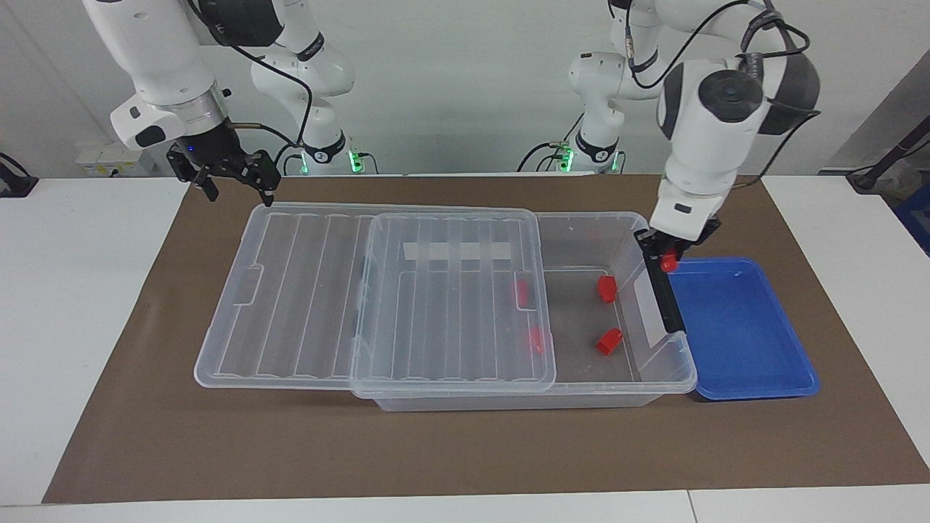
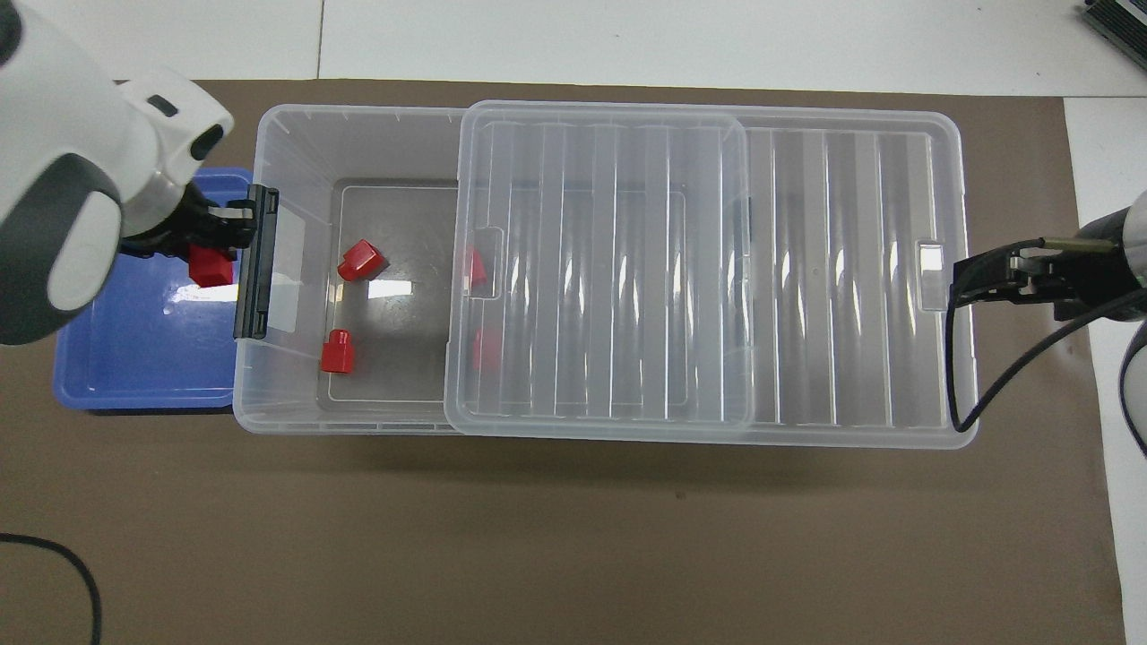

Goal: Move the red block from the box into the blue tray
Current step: 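Lift the red block and carry it over the blue tray, then lower the red block into the blue tray and open the left gripper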

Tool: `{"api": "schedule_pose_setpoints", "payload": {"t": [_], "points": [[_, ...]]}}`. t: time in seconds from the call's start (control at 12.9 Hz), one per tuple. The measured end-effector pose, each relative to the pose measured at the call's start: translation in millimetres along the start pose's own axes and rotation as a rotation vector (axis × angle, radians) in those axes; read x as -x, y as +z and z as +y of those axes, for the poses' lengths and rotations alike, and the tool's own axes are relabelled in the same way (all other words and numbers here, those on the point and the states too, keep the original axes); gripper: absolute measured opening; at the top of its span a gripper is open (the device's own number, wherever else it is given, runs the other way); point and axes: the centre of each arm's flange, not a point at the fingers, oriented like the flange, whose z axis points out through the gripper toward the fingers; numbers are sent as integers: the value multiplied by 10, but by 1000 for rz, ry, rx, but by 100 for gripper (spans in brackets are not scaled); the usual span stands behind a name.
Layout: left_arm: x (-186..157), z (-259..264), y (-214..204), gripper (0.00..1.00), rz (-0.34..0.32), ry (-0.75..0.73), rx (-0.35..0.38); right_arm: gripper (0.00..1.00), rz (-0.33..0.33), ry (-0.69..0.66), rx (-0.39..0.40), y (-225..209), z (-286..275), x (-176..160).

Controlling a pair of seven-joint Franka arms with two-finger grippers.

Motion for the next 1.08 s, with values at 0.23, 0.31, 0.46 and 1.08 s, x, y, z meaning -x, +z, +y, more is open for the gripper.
{"api": "schedule_pose_setpoints", "payload": {"t": [0.23,0.31,0.46,1.08], "points": [[-153,-949,115,34,-2,104,59,95,5,6,-1,6,33,-13],[-185,-1094,163,34,20,120,64,95,9,12,-2,31,63,-28],[-223,-1199,478,34,81,121,65,74,21,44,-5,150,231,-74],[-106,-1227,1801,34,146,154,91,1,102,102,-13,987,815,-253]]}}
